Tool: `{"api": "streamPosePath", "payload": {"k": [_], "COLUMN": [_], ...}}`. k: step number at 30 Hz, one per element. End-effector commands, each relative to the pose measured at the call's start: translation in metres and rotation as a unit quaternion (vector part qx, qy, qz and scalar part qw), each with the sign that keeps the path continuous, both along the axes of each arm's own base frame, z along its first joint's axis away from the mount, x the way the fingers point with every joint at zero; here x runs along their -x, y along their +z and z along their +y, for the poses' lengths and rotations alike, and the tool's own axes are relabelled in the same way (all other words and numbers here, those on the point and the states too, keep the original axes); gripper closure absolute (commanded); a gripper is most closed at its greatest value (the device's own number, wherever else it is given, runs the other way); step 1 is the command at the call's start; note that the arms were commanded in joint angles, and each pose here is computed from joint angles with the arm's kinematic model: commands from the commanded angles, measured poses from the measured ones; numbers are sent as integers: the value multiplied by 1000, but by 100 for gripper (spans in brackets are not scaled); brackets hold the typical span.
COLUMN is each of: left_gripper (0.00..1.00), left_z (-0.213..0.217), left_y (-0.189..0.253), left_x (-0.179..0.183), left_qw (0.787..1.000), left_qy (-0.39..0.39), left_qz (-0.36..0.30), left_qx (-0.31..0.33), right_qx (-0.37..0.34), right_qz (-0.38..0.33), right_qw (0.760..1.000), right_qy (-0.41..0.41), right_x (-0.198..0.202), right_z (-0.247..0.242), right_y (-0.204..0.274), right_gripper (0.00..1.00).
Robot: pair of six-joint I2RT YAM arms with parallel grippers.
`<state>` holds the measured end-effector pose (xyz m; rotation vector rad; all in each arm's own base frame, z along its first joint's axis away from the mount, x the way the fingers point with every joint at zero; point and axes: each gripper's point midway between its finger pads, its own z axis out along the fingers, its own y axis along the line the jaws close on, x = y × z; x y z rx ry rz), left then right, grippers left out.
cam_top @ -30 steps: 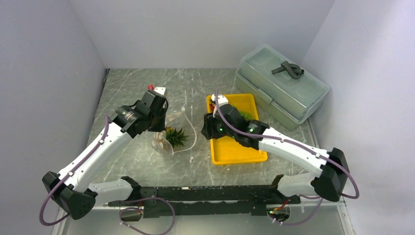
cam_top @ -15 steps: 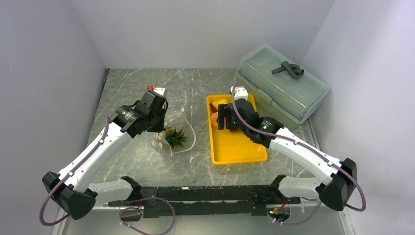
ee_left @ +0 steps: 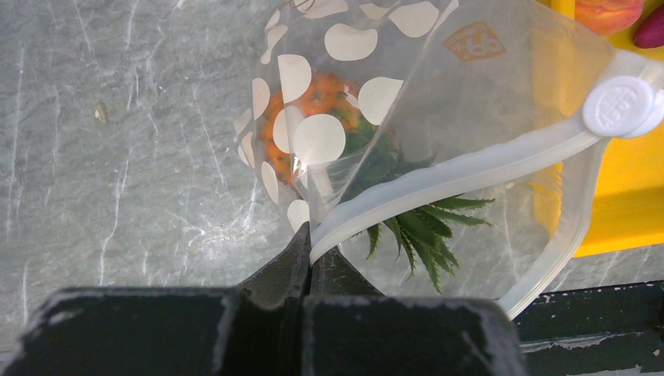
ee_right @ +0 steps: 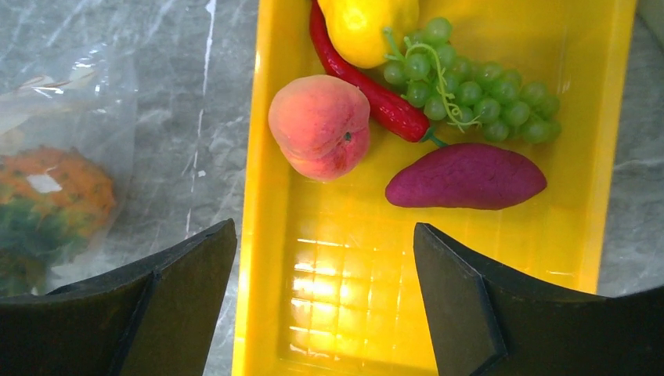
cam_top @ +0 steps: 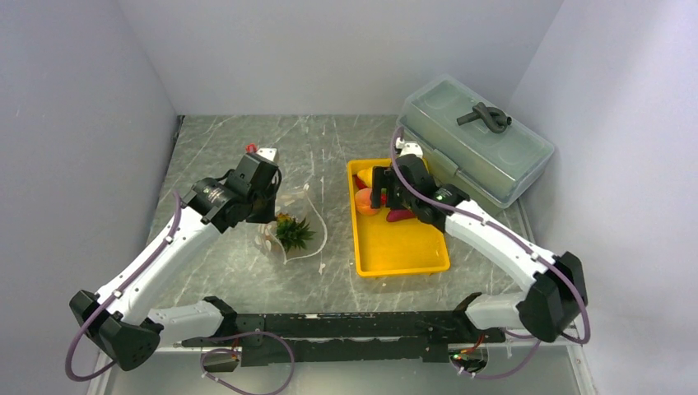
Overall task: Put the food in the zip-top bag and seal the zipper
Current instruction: Pick up the fake fruit from the bin.
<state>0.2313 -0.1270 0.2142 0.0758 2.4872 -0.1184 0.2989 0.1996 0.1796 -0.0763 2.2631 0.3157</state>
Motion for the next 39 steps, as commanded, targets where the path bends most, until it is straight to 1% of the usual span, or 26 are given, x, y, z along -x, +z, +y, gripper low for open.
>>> {"api": "streamPosePath", "payload": {"k": [1,7,15,20,27,39], "left_gripper": [100,100,100,100,100,100], "left_z": [7,11,12,13,15,17], "left_y": [9,11,12,13,12,15], "left_x": [1,6,7,8,10,12], "left_qw": [1000,1000,1000,1000,1000,999], "left_qy": [15,18,18,18,21,23], "left_qz": [-17,-20,-21,-22,-22,-24], "left_qx": [3,4,4,3,3,5], "right_qx": [-55,-102,-131,-131,-127,-121], "right_qz": [25,59,90,98,112,130], "right_qw": [998,993,985,982,979,976], "right_qy": [0,-20,-64,-91,-117,-123], "right_x": [-19,-34,-53,-62,-72,-83], "right_z": [23,41,47,44,41,45], "right_y": [-1,-16,-38,-48,-62,-82], "right_gripper": [12,9,9,9,13,26]}}
